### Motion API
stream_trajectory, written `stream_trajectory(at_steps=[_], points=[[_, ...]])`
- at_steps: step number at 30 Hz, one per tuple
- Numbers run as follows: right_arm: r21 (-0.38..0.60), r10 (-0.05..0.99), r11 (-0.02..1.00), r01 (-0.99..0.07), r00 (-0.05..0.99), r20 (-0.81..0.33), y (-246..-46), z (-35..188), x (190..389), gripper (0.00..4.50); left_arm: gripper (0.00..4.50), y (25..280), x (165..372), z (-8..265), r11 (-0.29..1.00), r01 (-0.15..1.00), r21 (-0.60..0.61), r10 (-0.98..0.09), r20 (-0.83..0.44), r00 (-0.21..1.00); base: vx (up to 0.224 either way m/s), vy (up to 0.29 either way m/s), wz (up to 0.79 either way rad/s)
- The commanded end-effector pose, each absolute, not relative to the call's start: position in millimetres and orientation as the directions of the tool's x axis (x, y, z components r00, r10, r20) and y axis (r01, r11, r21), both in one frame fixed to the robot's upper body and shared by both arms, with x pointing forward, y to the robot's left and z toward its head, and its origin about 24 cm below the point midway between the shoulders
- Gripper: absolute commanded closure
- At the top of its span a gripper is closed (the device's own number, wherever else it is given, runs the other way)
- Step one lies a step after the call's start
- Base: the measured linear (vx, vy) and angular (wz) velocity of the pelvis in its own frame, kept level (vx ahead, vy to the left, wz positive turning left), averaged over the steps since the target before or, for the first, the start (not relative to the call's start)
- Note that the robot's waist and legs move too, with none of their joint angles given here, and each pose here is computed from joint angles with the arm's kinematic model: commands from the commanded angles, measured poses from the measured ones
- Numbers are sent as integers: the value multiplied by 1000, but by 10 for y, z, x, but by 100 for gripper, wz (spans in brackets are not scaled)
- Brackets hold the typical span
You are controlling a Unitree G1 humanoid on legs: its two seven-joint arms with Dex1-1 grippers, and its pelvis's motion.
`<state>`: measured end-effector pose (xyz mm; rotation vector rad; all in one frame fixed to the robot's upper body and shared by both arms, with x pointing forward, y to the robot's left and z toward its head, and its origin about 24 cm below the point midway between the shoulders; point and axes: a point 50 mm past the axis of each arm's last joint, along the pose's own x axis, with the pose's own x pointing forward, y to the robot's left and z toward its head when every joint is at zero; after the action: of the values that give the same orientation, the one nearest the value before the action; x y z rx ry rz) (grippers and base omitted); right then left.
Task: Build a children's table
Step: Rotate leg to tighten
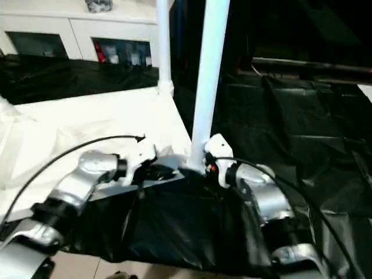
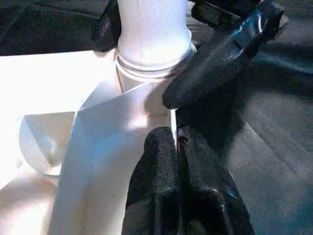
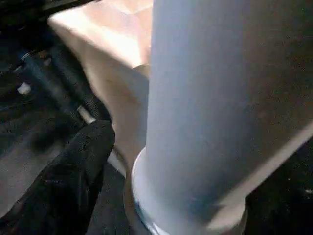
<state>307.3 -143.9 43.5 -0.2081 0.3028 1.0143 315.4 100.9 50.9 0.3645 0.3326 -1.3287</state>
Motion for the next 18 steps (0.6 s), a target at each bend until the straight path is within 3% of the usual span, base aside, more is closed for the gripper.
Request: stream_trajectory(at_steps=[1,10,18], points=[[-14,835,454,-891,430,-344,-1357,445,3030,86,450,937,3165,703,134,982,137,-909,-378,177,0,0,0],[-2,851,401,-916,374,-369,-1329,429,2987,169,450,1025,3115,689,108,986,124,-907,-394,149,0,0,0],[6,853,390,-921,359,-378,-1328,399,2981,187,450,1051,3084,679,100,988,114,-906,-401,138,0,0,0]])
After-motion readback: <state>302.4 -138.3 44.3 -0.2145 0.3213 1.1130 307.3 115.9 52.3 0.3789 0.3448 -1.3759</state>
